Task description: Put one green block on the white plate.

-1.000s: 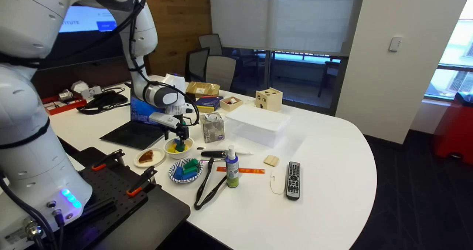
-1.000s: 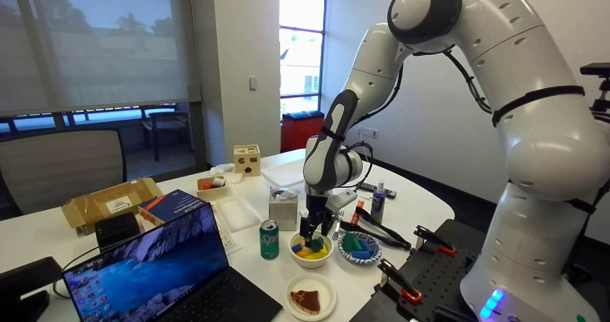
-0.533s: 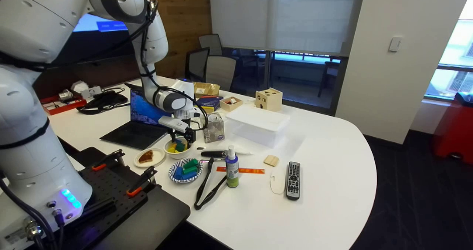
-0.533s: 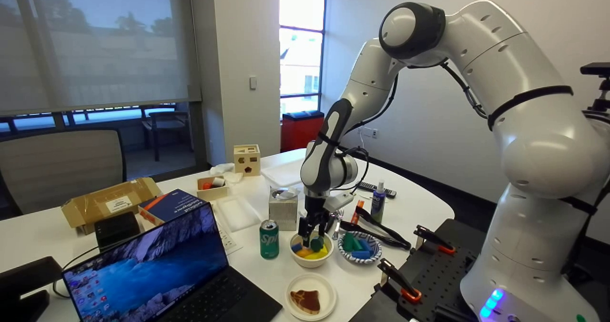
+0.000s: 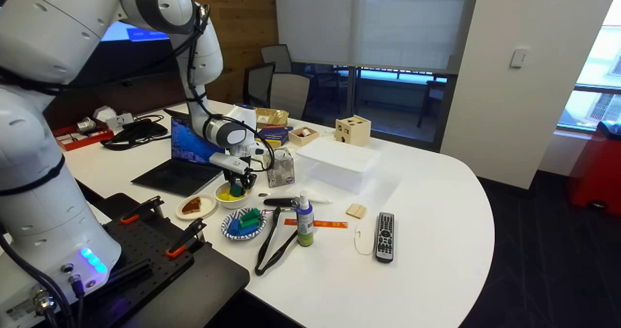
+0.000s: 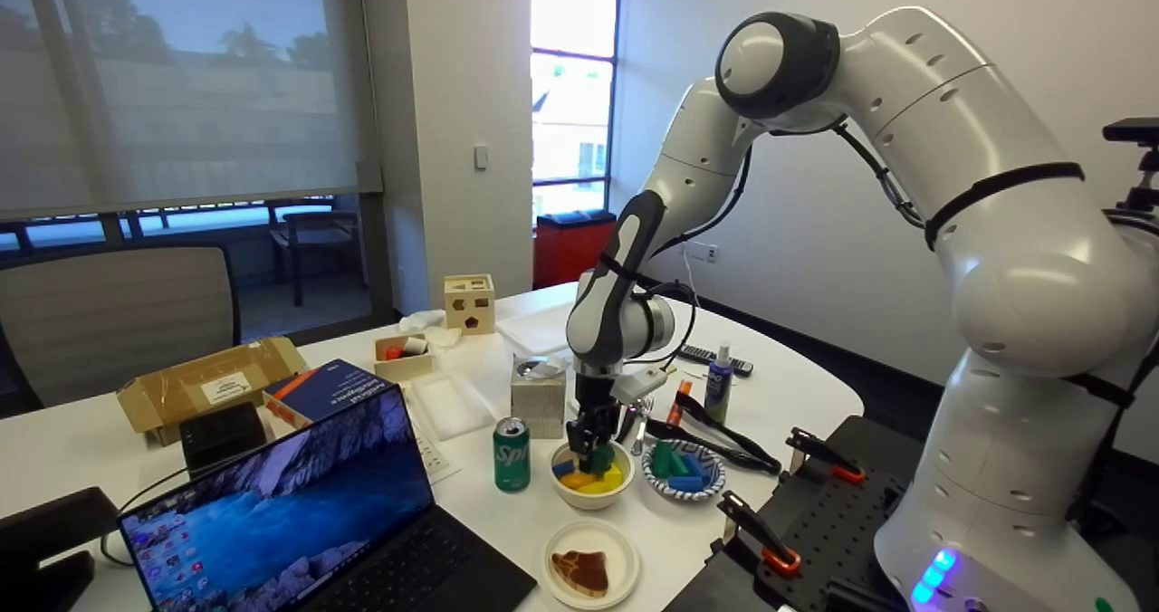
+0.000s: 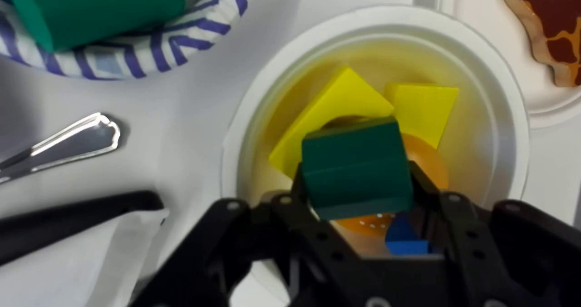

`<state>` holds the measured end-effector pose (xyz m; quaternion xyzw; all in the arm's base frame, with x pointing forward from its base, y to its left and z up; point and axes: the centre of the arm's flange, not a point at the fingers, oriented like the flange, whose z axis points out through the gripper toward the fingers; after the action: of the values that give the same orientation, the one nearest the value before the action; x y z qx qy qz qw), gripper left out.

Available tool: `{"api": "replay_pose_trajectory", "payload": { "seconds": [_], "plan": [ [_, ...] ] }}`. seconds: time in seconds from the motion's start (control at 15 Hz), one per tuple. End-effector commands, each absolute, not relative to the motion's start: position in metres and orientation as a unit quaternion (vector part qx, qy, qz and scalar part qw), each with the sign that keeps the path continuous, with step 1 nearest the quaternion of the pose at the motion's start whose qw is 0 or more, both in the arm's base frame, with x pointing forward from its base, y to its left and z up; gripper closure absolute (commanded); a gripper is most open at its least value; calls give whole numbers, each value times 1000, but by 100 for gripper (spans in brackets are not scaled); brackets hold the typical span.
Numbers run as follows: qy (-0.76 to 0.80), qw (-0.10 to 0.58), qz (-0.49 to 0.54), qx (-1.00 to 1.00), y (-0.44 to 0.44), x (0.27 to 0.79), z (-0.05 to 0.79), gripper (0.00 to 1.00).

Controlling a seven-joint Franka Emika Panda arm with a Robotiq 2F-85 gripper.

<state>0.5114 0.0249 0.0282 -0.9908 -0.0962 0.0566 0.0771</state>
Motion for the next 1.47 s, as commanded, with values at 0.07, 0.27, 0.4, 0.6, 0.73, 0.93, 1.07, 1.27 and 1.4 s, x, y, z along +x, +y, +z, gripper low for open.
{"api": "replay_pose_trajectory", "payload": {
  "seconds": [0.07,0.27,0.4,0.6,0.73,0.93,1.07,1.27,1.4],
  "plan": [
    [-106,74,74,-989,17,514,46,78],
    [-107,71,85,-988,20,513,58,78],
    [-109,69,86,-988,26,513,76,78],
    [-115,69,86,-987,43,502,112,78],
    [-115,67,76,-988,63,483,129,78],
    [-89,61,67,-992,94,445,125,78],
    [-72,47,54,-995,110,423,115,78],
    [-49,19,25,-998,129,399,103,78],
    [-38,4,14,-999,139,391,95,78]
  ]
}}
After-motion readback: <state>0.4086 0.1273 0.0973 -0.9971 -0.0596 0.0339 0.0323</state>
